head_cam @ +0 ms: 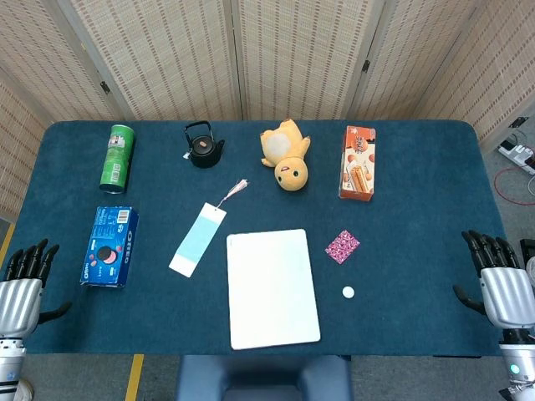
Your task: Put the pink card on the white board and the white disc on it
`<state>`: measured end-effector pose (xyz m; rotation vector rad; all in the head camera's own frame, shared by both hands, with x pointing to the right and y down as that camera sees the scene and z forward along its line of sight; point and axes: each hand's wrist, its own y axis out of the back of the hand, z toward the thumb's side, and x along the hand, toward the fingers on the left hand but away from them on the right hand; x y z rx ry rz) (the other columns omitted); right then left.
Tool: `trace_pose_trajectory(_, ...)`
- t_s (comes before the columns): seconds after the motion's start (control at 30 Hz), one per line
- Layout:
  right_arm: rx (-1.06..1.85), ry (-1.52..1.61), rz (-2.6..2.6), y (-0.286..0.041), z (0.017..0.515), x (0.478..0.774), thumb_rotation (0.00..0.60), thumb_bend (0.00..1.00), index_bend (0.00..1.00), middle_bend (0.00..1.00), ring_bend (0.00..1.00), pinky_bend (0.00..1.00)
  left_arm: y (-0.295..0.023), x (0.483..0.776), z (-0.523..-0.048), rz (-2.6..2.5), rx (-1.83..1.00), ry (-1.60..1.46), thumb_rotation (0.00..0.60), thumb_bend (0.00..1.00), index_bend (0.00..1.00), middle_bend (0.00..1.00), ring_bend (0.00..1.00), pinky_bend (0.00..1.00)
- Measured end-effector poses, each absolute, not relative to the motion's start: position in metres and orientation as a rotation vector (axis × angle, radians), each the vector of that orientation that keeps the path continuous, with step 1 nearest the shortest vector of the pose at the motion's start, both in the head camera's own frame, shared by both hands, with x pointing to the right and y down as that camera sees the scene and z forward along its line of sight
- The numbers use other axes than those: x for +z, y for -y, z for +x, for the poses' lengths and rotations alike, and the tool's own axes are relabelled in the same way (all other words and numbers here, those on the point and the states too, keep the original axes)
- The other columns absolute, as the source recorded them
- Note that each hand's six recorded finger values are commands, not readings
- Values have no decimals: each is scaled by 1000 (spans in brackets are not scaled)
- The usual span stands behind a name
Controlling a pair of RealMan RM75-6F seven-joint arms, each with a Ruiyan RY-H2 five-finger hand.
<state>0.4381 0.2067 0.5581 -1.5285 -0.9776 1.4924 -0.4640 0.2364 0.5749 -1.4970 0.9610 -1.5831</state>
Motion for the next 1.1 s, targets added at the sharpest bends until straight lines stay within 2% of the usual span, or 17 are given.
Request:
trace_pose_trajectory(0.77,1459,952,-1547,-201,433,559,600,252,0,105,117,87,-234,569,-463,-1488,-1566,-991,600,135,0,0,20,0)
trace_pose_trajectory(1.1,1470,899,-1575,-195,429,569,600,252,1,112,131,87,-232,566,-460,-1493,-1552,-991,600,134,0,0,31,0)
